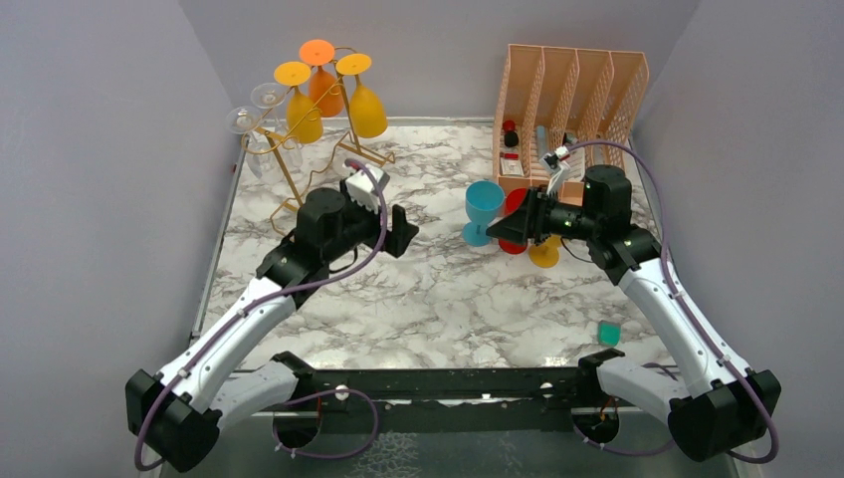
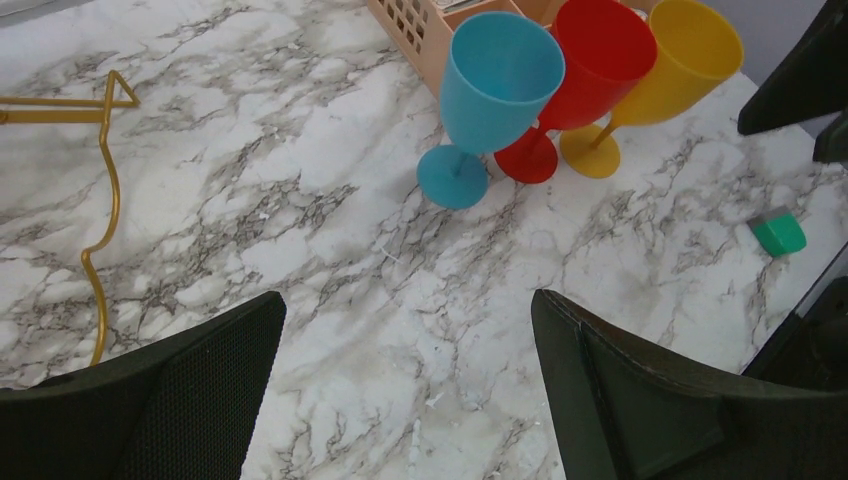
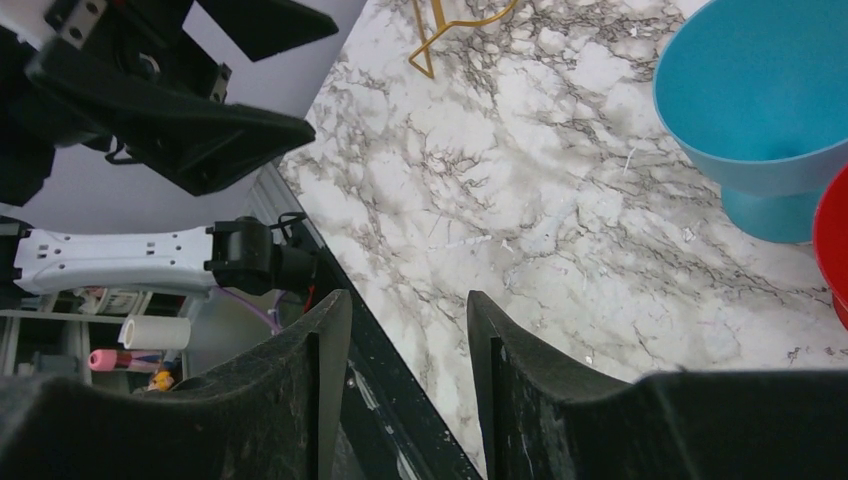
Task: Take the wine glass off the wine glass rack
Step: Pick up the wine glass from the wine rack.
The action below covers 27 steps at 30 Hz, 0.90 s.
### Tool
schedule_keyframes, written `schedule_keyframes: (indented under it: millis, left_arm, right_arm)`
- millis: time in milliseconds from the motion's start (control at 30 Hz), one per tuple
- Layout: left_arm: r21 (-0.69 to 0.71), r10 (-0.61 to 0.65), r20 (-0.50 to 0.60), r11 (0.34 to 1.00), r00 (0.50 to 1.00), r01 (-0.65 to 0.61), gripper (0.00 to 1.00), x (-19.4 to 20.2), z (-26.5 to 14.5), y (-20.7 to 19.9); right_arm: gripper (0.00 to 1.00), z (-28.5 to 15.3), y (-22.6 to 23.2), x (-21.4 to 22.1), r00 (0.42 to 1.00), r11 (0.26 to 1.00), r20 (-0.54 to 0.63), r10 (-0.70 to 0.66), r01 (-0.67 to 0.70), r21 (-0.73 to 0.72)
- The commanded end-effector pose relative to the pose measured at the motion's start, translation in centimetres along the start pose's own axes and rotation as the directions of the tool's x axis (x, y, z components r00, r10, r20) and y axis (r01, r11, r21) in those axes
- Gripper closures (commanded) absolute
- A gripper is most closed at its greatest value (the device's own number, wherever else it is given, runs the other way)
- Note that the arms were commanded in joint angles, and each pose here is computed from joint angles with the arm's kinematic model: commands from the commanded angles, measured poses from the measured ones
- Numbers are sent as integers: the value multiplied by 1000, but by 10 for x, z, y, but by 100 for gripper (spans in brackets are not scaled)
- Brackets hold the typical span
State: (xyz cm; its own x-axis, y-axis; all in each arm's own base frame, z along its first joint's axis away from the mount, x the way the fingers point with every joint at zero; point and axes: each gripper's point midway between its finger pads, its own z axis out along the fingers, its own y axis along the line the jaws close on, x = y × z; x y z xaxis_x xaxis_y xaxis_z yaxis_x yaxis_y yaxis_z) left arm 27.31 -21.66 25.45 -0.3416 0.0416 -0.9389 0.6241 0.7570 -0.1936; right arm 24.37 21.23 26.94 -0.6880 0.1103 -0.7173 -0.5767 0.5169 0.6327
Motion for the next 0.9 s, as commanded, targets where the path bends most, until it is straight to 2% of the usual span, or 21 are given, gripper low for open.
schedule_keyframes:
  millis: [0,167,300,433,600,867]
  left_arm:
    - [-23,-28,0,999,1000,28,1,-52,12,2]
    - [-35,-50,51,998,997,51,2,-127,26,21]
    - [-101,-124,118,986,985,136,5,-179,31,67]
    - [-173,-130,209,971,969,168,7,-222,31,106]
    - [-232,-177,249,944,952,236,12,-241,47,154]
    - [-287,-257,273,898,927,334,16,-239,73,218]
  right_arm:
    - [49,-3,12,-6,999,998,25,-20,21,-56]
    - [48,-3,13,-4,1000,998,24,-9,11,-59]
    - [48,-5,16,-5,1000,998,25,-11,13,-68]
    - [46,-4,14,-2,1000,997,21,-5,7,-75]
    - [46,-3,14,-2,1000,998,9,0,1,-71]
    - [45,-3,15,-1,1000,997,8,-3,3,-81]
